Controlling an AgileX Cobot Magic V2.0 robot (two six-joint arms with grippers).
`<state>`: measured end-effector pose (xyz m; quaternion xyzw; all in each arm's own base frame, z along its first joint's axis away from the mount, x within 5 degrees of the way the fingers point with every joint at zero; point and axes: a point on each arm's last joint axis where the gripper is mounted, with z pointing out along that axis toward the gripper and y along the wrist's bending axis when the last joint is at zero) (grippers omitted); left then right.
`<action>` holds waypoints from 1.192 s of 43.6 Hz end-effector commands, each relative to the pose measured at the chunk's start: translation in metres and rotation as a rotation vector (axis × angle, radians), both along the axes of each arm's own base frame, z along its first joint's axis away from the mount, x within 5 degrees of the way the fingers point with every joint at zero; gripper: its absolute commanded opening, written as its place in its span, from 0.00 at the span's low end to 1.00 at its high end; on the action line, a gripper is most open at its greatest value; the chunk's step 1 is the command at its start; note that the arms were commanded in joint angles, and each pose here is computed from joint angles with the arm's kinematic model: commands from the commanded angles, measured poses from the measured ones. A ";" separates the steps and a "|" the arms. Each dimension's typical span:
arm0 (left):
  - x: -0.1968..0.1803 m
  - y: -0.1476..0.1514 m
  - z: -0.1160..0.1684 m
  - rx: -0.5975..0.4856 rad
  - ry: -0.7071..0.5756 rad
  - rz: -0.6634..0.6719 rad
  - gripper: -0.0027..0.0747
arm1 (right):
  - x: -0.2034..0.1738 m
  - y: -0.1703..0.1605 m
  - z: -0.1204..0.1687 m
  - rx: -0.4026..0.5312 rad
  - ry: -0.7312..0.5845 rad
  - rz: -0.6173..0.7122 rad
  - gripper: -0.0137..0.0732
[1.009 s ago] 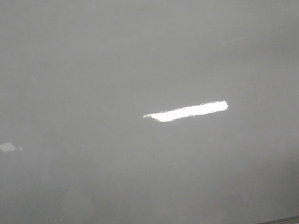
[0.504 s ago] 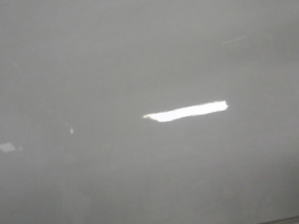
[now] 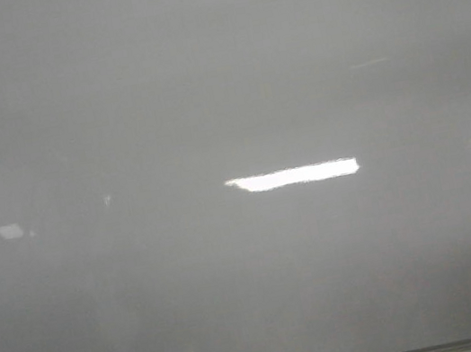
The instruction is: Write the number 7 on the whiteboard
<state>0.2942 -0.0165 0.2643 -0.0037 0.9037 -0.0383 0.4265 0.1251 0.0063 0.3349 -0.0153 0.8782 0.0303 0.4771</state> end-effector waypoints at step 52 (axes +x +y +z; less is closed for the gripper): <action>-0.043 -0.003 0.088 0.064 -0.034 -0.105 0.03 | -0.008 0.001 0.052 0.000 -0.108 0.011 0.86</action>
